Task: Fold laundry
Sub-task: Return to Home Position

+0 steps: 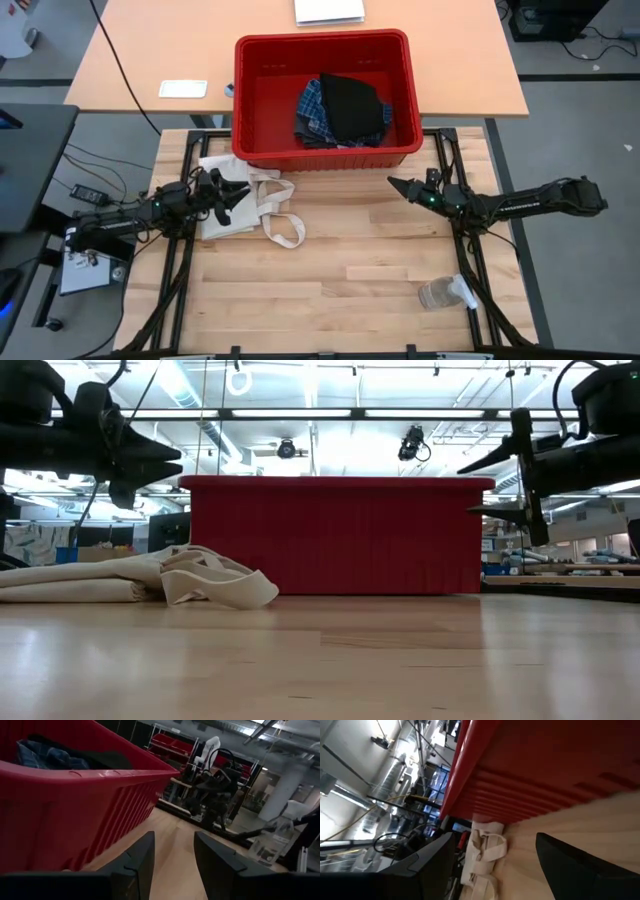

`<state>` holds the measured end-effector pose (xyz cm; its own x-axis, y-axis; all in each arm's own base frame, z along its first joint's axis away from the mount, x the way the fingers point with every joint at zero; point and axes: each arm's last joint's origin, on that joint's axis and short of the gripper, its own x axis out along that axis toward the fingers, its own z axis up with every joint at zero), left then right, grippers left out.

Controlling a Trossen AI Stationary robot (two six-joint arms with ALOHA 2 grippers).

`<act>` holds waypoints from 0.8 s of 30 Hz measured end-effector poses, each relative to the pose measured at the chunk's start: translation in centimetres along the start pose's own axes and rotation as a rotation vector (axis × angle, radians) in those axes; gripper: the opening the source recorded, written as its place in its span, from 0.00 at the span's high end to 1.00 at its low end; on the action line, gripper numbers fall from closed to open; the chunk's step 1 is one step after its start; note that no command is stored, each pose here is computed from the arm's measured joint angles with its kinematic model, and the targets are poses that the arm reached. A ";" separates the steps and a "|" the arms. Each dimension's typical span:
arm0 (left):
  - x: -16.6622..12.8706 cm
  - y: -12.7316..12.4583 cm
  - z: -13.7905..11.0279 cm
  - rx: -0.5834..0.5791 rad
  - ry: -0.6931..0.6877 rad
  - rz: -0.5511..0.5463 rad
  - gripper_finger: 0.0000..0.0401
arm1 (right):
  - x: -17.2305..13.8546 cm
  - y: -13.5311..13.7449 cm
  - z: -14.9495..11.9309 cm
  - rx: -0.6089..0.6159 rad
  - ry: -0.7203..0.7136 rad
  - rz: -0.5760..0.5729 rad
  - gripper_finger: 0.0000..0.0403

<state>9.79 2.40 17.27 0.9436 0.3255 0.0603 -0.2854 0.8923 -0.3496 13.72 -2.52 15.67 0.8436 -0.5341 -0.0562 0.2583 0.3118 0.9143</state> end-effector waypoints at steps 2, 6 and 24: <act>0.0 0.0 -0.1 0.007 0.007 0.004 0.65 | 0.1 -0.1 0.1 -0.012 -0.010 -0.005 0.29; 0.0 0.3 -0.8 0.019 0.086 0.031 0.65 | 0.1 -0.1 0.2 -0.012 -0.015 -0.007 0.29; 0.1 0.3 -1.0 0.047 0.105 0.030 0.65 | 0.1 -0.4 0.3 -0.801 -0.043 -0.071 0.29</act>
<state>9.93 2.42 16.24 0.9461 0.3202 -0.0490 -0.3194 0.8971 -0.3054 13.58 -2.97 15.47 0.7979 -0.5983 -0.0726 0.5834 0.7364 0.3428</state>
